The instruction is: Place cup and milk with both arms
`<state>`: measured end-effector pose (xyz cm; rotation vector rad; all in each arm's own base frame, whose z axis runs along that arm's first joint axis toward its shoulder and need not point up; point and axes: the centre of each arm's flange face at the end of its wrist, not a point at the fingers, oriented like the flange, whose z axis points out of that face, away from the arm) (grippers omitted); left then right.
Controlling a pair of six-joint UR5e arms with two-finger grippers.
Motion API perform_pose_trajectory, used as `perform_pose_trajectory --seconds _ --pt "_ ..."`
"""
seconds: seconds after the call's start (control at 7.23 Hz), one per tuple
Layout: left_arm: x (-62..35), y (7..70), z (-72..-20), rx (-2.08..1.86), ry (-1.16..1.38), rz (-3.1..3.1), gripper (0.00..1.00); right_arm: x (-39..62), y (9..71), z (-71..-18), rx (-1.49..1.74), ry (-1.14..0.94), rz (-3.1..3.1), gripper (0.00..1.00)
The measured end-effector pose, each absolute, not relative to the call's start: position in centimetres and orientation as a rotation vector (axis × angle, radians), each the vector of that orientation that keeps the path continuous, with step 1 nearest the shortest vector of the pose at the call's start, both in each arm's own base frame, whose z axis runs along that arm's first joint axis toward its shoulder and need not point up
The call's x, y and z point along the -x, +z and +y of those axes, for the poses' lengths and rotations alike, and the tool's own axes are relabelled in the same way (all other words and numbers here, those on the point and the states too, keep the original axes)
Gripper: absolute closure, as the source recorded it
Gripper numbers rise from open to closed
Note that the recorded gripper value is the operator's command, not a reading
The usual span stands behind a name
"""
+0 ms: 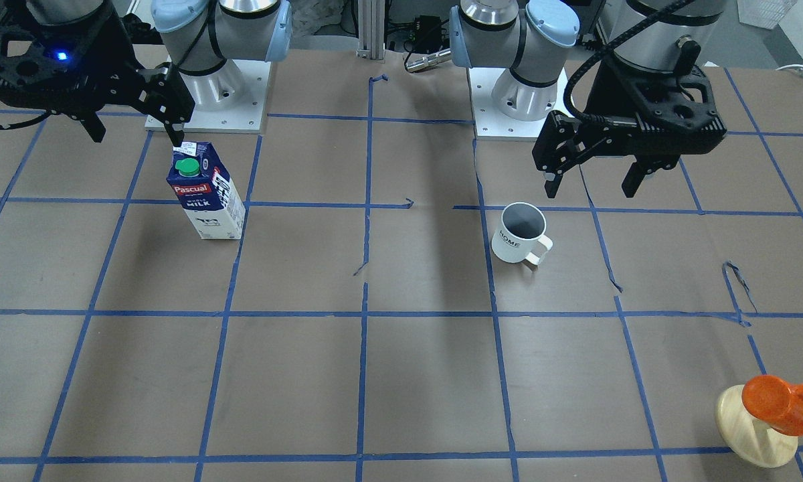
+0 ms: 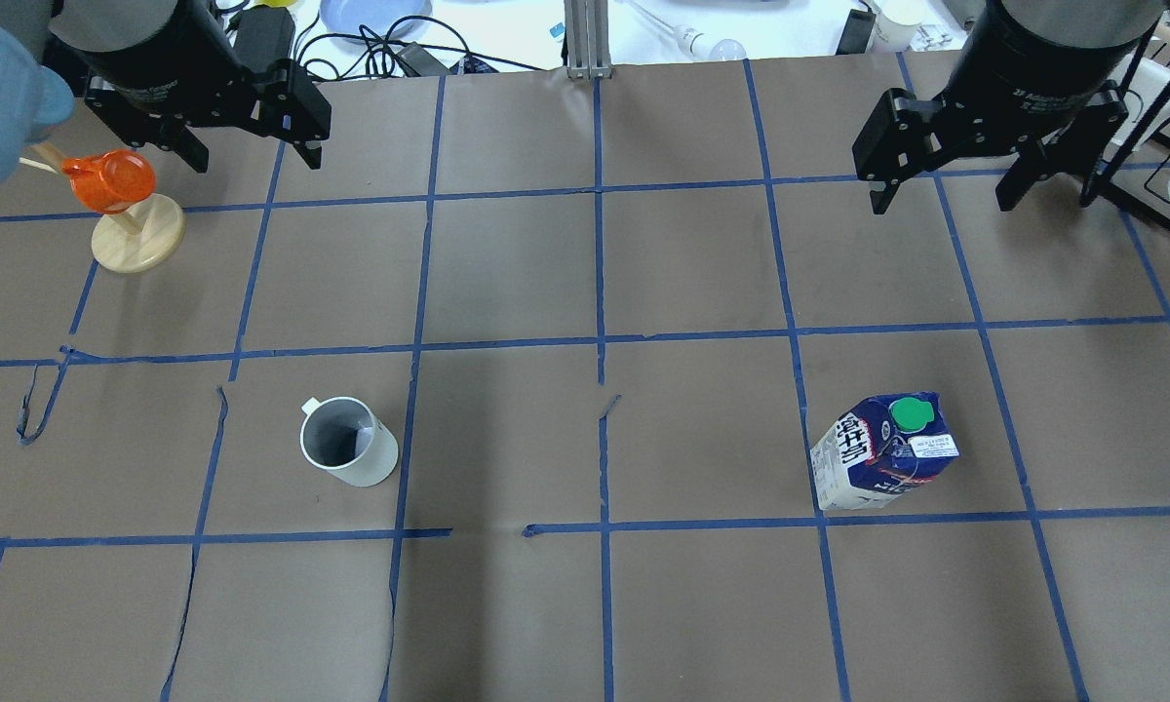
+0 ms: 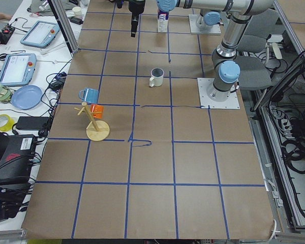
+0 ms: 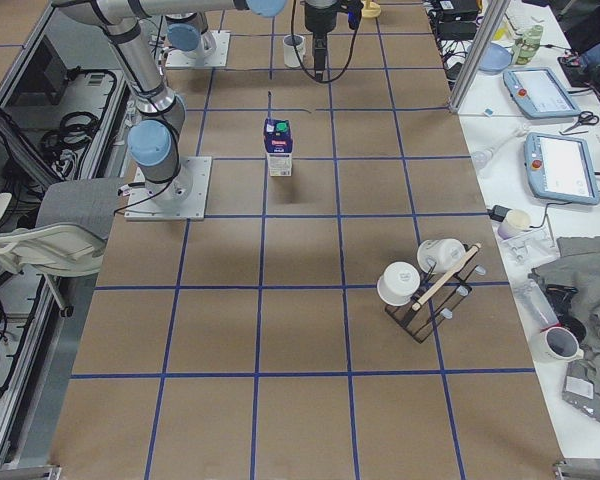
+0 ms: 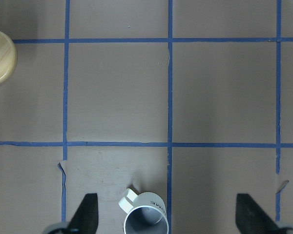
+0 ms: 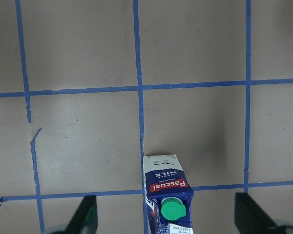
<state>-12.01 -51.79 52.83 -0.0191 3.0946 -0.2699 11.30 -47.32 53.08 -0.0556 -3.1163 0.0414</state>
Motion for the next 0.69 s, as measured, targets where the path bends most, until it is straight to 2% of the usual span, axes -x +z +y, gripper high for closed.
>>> perform_pose_trajectory --seconds 0.69 --pt "12.02 52.78 -51.35 0.018 -0.233 3.100 0.00 -11.29 52.95 -47.28 0.049 0.034 -3.115 0.00"
